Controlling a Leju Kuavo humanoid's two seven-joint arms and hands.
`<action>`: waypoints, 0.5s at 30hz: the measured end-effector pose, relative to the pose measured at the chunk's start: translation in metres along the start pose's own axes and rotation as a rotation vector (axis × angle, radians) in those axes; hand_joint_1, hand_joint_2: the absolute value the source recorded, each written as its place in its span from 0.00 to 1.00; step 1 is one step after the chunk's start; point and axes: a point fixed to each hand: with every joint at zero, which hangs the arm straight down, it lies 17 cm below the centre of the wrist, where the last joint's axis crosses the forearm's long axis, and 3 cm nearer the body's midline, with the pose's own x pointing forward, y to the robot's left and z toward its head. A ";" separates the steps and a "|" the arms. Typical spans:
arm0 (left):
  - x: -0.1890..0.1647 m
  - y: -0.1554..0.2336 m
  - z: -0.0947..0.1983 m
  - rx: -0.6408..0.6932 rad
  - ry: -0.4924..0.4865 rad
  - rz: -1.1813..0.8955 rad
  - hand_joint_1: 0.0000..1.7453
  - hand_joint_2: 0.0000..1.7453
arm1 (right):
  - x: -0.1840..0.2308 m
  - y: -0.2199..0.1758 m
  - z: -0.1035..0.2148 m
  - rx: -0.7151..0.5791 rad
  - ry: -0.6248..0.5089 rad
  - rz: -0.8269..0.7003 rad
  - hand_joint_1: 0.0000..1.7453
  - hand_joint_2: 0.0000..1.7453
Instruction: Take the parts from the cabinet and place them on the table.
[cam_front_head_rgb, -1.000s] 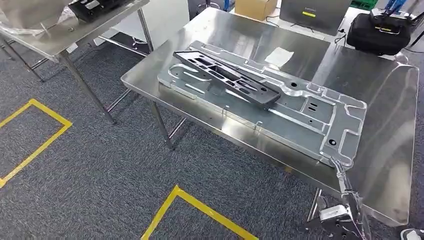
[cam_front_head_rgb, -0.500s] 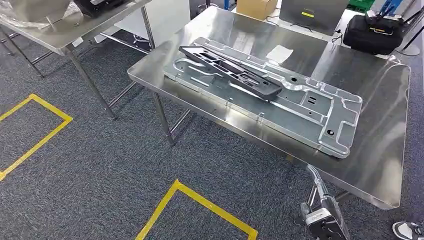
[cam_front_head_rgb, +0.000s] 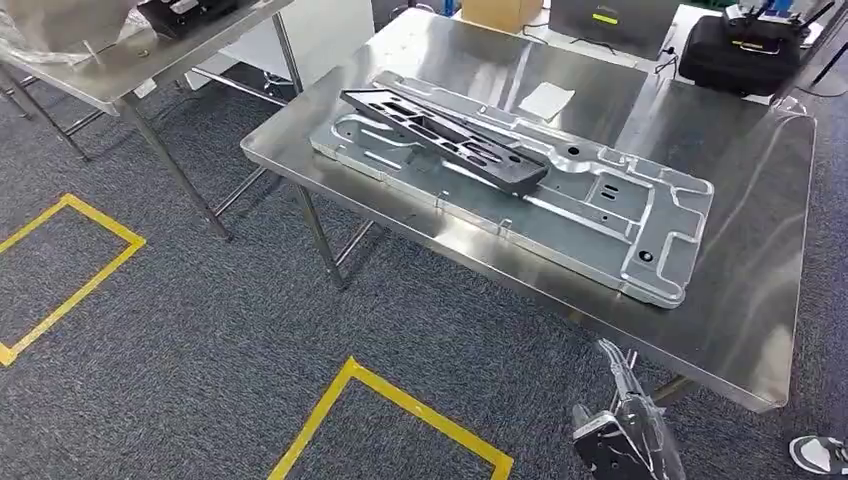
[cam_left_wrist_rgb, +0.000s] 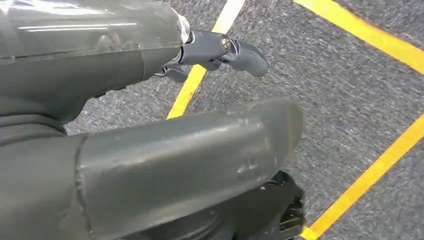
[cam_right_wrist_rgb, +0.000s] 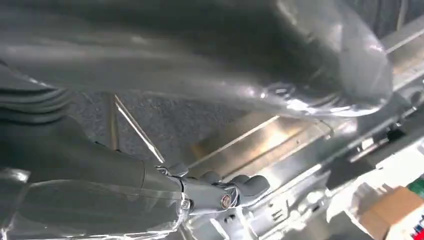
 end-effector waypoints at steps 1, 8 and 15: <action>0.000 0.001 0.000 0.002 0.002 0.001 0.00 0.00 | 0.000 0.003 0.000 0.008 0.000 0.000 0.00 0.00; 0.002 0.016 -0.002 0.019 0.005 0.035 0.00 0.00 | 0.004 0.031 -0.008 0.062 -0.015 -0.006 0.00 0.00; -0.004 0.025 0.001 0.041 0.015 0.038 0.00 0.00 | -0.013 0.043 0.002 0.081 0.038 -0.020 0.00 0.00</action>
